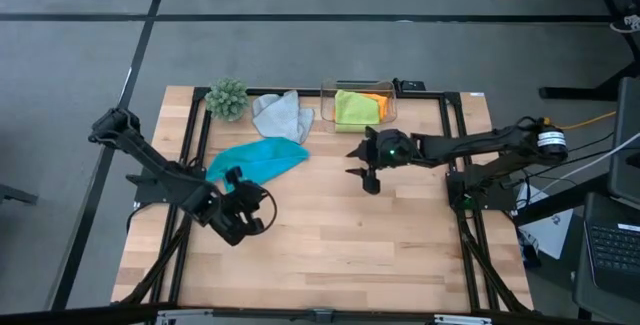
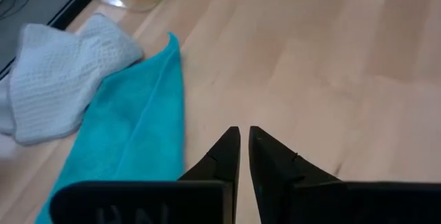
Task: Fold microfiber towels
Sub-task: Fold the blue microfiber cloth
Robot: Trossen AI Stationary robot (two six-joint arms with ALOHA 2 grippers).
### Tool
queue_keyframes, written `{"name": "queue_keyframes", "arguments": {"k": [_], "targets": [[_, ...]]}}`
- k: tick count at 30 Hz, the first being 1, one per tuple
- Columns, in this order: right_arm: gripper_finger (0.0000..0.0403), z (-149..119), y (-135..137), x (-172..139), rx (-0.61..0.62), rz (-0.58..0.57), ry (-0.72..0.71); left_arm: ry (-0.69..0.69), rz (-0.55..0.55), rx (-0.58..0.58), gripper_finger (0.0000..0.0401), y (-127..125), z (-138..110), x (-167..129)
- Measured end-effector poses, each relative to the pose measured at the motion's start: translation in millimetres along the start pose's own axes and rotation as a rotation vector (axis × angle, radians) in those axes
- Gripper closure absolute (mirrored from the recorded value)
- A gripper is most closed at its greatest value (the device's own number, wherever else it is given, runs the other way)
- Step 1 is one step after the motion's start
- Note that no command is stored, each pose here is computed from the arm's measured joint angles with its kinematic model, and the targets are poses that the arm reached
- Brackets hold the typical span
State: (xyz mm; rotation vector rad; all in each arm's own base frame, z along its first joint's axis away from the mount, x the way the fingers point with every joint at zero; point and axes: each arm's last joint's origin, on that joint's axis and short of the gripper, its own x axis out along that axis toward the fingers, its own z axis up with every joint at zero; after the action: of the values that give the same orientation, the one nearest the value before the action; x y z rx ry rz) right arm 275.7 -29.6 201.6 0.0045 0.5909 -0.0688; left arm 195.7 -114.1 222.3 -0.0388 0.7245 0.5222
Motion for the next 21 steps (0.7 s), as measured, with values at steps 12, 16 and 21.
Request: {"name": "queue_keyframes", "arguments": {"k": [12, 16, 21], "targets": [[0.0176, 28, -4, 93, -0.291, -0.087, 0.118, 0.001, 0.037, -0.046, 0.0378, 5, 3, 7], [0.0176, 39, -9, 122, -0.402, -0.085, 0.137, -0.005, 0.046, -0.024, 0.0378, 6, 3, 7], [0.0176, 43, -23, 152, -0.466, -0.077, 0.234, -0.005, 0.046, -0.016, 0.0378, 6, 3, 7]]}}
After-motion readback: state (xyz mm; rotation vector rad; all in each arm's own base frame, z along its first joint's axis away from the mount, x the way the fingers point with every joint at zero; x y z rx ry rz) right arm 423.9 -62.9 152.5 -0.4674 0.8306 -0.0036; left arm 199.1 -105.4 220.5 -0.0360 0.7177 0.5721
